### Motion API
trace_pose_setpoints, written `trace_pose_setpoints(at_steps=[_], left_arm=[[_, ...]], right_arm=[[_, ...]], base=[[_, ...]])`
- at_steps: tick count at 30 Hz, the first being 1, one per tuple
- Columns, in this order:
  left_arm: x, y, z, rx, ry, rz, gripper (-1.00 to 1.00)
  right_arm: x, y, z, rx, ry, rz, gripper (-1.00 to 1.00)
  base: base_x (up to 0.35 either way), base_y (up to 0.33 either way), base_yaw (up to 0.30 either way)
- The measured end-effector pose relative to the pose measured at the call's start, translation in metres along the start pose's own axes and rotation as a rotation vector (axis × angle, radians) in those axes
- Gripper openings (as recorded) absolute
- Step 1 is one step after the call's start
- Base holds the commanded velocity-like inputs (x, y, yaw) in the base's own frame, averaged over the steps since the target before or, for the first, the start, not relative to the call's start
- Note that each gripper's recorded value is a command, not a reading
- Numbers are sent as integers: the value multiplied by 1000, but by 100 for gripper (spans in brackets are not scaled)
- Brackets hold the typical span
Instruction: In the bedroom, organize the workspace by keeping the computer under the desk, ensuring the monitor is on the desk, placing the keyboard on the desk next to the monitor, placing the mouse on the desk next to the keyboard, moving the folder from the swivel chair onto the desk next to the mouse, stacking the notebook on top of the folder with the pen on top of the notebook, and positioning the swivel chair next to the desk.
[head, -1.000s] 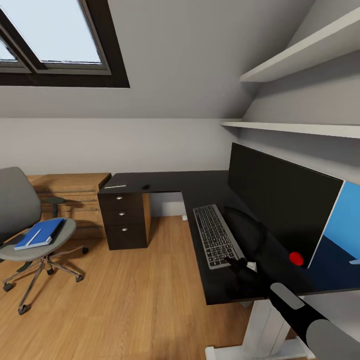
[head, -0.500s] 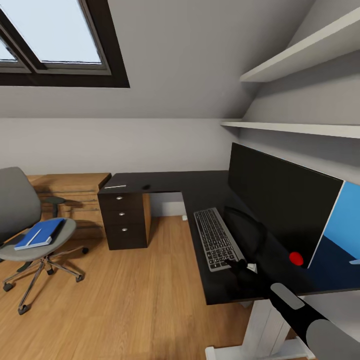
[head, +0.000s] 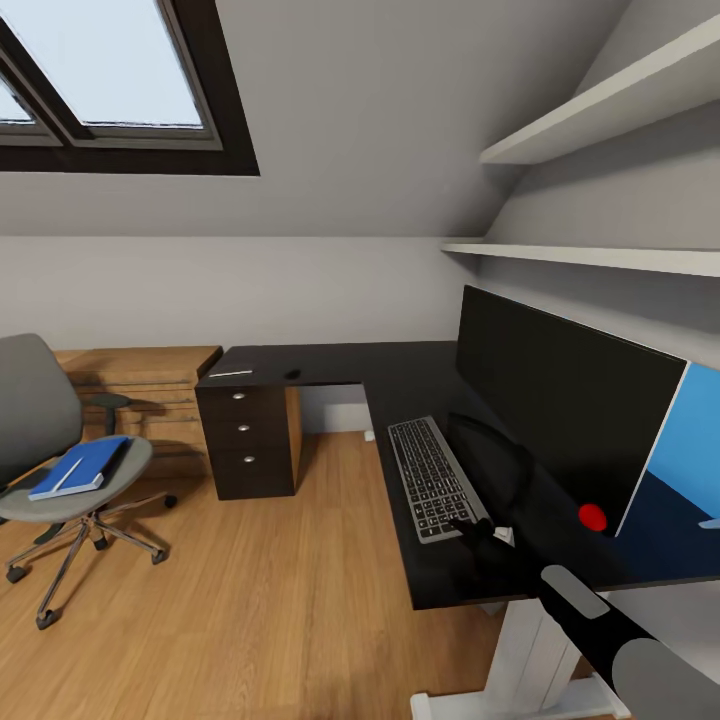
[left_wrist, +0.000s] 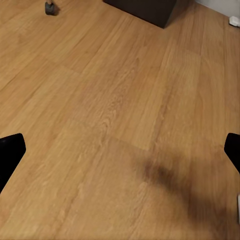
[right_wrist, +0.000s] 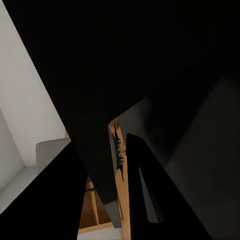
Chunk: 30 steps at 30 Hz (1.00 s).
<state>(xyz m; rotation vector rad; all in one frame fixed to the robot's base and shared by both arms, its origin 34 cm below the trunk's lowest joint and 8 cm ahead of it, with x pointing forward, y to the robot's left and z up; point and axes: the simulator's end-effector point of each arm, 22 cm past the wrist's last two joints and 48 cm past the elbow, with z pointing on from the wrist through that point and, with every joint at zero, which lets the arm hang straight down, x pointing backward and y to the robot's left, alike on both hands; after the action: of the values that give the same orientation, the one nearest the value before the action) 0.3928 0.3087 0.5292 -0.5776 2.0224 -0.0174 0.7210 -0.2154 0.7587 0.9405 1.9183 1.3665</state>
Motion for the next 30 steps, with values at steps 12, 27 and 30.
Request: trace_pose_setpoints(at_steps=[12, 27, 30], left_arm=[[0, 1, 0, -1, -1, 0, 100], [0, 0, 0, -1, -1, 0, 100], [0, 0, 0, -1, 0, -1, 100]], right_arm=[[1, -1, 1, 11, 2, -7, 100], [1, -1, 1, 13, 1, -2, 100], [1, -1, 1, 13, 1, -2, 100]], base=[[0, 0, 0], [0, 0, 0], [0, 0, 0]])
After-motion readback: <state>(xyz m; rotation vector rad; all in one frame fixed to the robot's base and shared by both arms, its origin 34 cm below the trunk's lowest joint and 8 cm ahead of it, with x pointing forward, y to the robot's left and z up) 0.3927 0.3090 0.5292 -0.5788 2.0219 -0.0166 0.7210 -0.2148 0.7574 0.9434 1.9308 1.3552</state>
